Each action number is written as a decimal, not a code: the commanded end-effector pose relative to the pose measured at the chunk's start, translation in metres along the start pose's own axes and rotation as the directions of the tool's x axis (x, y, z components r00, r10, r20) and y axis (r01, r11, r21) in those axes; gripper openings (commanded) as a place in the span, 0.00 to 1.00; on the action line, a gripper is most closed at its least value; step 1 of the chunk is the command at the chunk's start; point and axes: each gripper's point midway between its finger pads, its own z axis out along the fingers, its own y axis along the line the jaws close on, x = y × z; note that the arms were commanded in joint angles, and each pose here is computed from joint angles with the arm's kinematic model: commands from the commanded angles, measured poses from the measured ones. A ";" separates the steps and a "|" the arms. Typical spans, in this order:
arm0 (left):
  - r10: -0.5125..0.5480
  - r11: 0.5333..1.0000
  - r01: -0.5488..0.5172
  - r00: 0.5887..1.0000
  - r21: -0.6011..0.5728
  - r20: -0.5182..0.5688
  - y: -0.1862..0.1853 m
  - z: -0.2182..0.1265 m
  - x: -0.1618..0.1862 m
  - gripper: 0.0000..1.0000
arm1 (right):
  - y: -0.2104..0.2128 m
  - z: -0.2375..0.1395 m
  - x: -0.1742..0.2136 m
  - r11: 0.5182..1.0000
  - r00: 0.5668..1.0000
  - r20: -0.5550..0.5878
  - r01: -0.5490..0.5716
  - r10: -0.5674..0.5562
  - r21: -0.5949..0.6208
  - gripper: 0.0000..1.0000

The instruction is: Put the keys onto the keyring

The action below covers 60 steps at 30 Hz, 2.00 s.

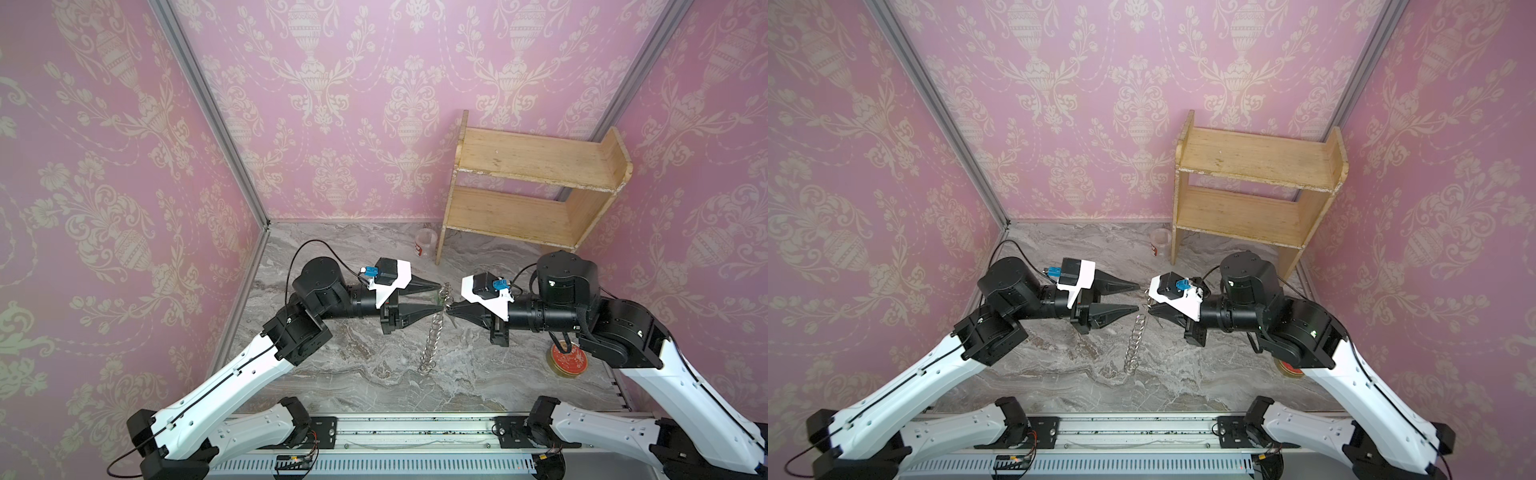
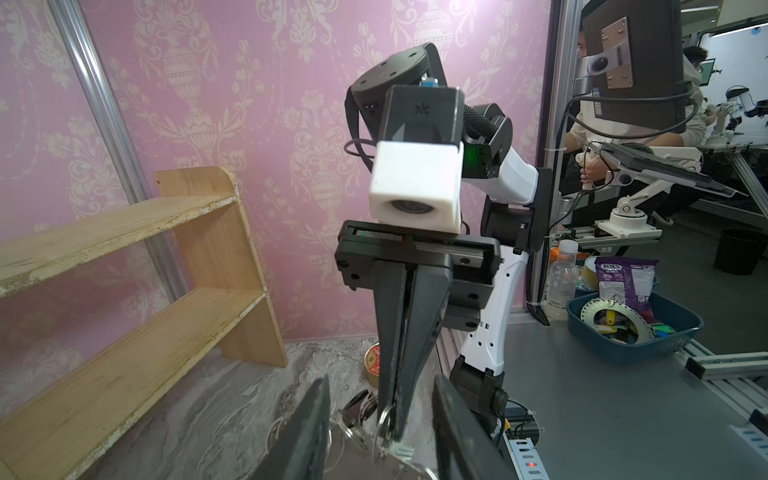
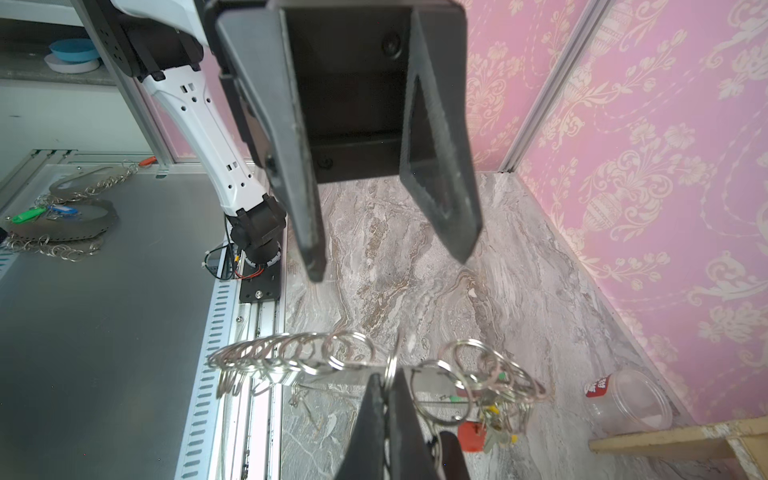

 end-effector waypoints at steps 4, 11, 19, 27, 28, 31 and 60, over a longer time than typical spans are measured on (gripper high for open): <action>-0.041 0.996 0.057 0.973 0.063 -0.227 -0.011 0.003 0.045 0.48 | 0.006 -0.008 -0.006 0.999 1.000 -0.007 0.028 -0.028 -0.033 0.00; -0.005 0.996 0.025 0.971 0.081 -0.241 -0.013 0.012 0.048 0.41 | 0.008 -0.003 -0.003 0.998 0.999 -0.023 0.021 -0.022 -0.063 0.00; 0.012 0.997 0.005 0.979 0.082 -0.203 -0.015 0.015 0.040 0.30 | 0.008 -0.001 -0.002 0.998 0.999 -0.026 0.020 -0.022 -0.065 0.00; 0.013 0.996 0.005 0.979 0.088 -0.204 -0.016 0.019 0.041 0.14 | 0.007 -0.002 -0.005 0.998 1.000 -0.013 0.022 -0.023 -0.058 0.00; 0.012 0.996 0.006 0.979 0.089 -0.206 -0.017 0.019 0.041 0.13 | 0.007 -0.003 -0.005 0.998 1.000 -0.011 0.023 -0.024 -0.055 0.00; 0.018 0.996 0.000 0.979 0.089 -0.203 -0.017 0.019 0.041 0.13 | 0.006 -0.003 -0.005 0.998 1.000 -0.009 0.024 -0.024 -0.052 0.00; 0.020 0.998 -0.006 0.975 0.061 -0.219 -0.013 0.020 0.048 0.21 | 0.007 -0.004 -0.005 0.998 1.000 -0.007 0.027 -0.028 -0.055 0.00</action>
